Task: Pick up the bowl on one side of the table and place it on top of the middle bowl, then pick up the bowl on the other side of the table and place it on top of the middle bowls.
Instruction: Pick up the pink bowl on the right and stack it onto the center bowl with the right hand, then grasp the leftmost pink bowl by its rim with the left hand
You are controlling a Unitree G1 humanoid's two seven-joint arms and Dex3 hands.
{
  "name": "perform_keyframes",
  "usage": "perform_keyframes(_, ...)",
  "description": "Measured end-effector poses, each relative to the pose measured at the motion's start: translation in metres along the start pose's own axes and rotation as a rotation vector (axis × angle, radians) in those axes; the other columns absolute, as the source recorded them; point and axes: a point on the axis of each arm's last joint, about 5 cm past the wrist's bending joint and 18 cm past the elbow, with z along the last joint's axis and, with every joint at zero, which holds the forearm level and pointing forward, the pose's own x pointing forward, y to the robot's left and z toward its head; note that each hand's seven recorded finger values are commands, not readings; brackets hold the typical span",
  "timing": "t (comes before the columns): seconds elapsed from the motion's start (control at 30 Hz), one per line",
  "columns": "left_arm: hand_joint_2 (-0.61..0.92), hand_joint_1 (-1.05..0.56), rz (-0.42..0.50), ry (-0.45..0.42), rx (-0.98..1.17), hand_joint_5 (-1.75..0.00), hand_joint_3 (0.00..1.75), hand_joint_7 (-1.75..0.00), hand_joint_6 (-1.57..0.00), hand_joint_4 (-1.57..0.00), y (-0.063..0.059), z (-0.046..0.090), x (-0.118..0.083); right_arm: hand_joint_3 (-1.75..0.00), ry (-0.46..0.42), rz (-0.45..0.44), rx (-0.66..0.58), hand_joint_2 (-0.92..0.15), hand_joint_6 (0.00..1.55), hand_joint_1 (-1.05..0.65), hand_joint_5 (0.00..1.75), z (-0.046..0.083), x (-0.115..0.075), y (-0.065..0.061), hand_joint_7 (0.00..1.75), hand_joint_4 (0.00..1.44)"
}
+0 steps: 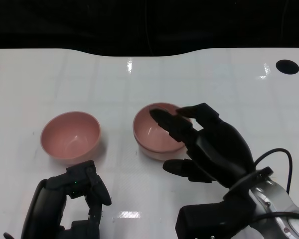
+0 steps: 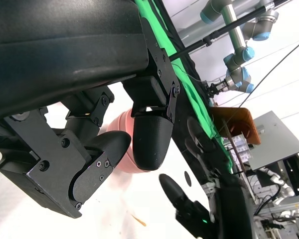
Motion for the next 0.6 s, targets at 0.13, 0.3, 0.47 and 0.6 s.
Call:
perform_keyframes(0.13, 0.27, -0.06, 0.002, -0.001, -0.004, -1.73, 1.54, -1.5, -0.87, -0.89, 0.0, 0.0, 0.001, -0.06, 0.02, -0.039, 0.067, -0.91, 0.62, -0.36, 1.05, -0.001, -0.009, -0.005, 0.33, 0.3)
perform_keyframes(0.3, 0.28, -0.07, 0.003, -0.001, -0.01, -1.72, 1.54, -1.5, -0.87, -0.88, 0.0, -0.001, 0.001, -0.05, 0.018, -0.088, 0.169, -0.92, 0.71, -0.28, 1.17, -0.004, -0.022, -0.011, 0.47, 0.46)
perform_keyframes(0.47, 0.29, -0.07, 0.01, 0.0, -0.006, -1.71, 1.52, -1.49, -0.86, -0.88, 0.002, -0.001, 0.002, -0.07, 0.009, -0.142, 0.277, -0.9, 0.74, -0.21, 1.33, -0.01, -0.05, -0.019, 0.71, 0.62)
perform_keyframes(0.6, 0.31, -0.07, 0.017, 0.0, -0.004, -1.69, 1.48, -1.46, -0.85, -0.87, 0.003, -0.001, 0.002, -0.43, 0.026, -0.166, 0.318, -0.75, 0.79, -0.14, 1.35, -0.014, -0.067, -0.021, 0.77, 0.68)
